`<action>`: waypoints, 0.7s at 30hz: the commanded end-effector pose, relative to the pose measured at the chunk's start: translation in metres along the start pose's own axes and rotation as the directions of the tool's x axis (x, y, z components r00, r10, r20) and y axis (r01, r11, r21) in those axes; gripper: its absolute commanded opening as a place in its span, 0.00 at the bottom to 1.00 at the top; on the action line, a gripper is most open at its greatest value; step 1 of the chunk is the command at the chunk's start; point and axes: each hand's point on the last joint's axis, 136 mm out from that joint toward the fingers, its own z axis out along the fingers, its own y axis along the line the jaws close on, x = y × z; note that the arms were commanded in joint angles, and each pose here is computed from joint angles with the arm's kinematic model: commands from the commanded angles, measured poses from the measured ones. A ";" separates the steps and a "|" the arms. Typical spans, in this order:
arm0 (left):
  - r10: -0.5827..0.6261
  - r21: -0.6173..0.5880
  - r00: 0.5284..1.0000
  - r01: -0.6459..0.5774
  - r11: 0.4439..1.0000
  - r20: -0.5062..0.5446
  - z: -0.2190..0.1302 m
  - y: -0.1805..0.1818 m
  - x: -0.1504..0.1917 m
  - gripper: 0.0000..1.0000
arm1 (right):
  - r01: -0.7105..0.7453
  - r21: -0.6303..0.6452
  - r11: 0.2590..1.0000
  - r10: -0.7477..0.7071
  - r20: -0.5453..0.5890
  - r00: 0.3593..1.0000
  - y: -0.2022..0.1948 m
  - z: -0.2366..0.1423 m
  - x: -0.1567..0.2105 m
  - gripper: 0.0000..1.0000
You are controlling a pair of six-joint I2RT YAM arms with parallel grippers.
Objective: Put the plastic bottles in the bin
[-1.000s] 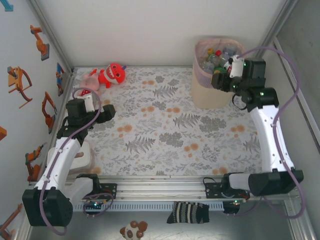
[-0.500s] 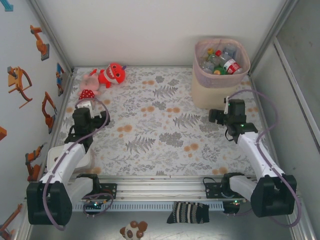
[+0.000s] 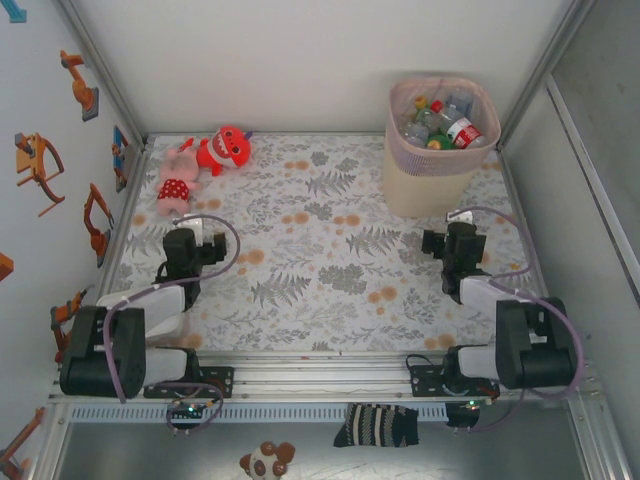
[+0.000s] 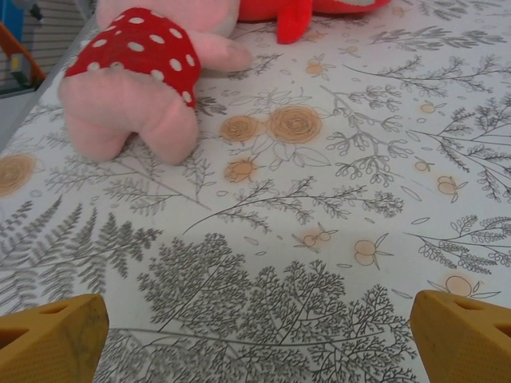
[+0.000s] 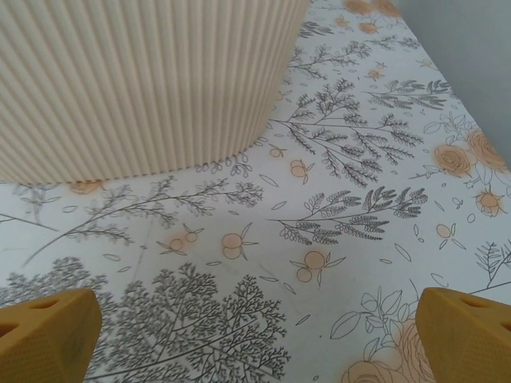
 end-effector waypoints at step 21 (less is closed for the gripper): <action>-0.099 0.096 0.991 0.091 0.991 0.088 0.038 0.007 -0.021 0.97 | -0.041 -0.108 0.993 0.061 0.188 0.980 0.008 0.025 -0.028 0.99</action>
